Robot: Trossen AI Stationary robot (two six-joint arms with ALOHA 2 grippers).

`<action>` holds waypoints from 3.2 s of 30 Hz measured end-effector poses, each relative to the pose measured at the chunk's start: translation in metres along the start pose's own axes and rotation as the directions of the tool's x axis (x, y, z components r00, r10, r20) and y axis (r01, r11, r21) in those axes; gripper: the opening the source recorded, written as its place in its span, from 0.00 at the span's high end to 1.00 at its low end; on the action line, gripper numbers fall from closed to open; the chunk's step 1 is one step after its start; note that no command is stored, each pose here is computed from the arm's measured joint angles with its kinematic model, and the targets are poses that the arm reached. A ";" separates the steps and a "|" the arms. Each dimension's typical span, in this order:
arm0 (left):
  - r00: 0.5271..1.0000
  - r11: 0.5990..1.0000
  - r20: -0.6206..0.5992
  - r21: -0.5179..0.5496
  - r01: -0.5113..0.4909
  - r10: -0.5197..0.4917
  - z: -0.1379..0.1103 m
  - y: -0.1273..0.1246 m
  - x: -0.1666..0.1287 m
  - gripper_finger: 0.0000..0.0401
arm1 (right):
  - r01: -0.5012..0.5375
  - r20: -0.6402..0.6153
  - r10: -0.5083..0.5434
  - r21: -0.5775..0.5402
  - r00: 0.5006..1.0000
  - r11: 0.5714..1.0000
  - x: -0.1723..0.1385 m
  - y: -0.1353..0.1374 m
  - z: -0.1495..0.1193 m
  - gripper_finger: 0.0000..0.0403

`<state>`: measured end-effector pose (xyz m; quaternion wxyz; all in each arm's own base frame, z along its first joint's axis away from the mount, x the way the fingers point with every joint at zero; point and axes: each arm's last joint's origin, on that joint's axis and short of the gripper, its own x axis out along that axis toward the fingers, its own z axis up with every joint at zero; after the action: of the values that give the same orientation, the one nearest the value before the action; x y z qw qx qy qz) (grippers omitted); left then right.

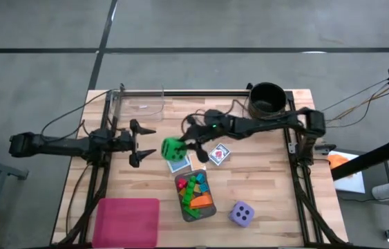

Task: Pick & Place Toys
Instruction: Put the green die into the pink bin, then put the blue die into the pink bin

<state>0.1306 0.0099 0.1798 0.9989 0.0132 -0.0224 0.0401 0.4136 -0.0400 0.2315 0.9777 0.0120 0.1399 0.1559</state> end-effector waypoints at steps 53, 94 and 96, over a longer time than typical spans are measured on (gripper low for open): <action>0.997 0.996 0.009 0.038 -0.082 0.082 0.003 0.003 -0.020 0.06 | -0.569 -0.047 0.567 -0.111 0.822 0.815 0.170 0.072 0.024 0.42; 0.996 0.996 -0.014 0.029 -0.085 0.085 0.001 0.003 -0.020 0.06 | -0.074 0.461 0.166 -0.211 0.872 0.975 0.105 0.027 -0.014 0.31; 0.996 0.996 -0.017 0.029 -0.085 0.085 0.001 0.003 -0.020 0.06 | -0.036 0.445 0.130 -0.213 0.886 0.976 0.089 0.031 -0.018 0.31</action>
<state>0.1100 0.0109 0.1795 0.9961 0.0261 -0.0134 0.0830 0.4807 0.0169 0.1924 0.9718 -0.0433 -0.1104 0.2036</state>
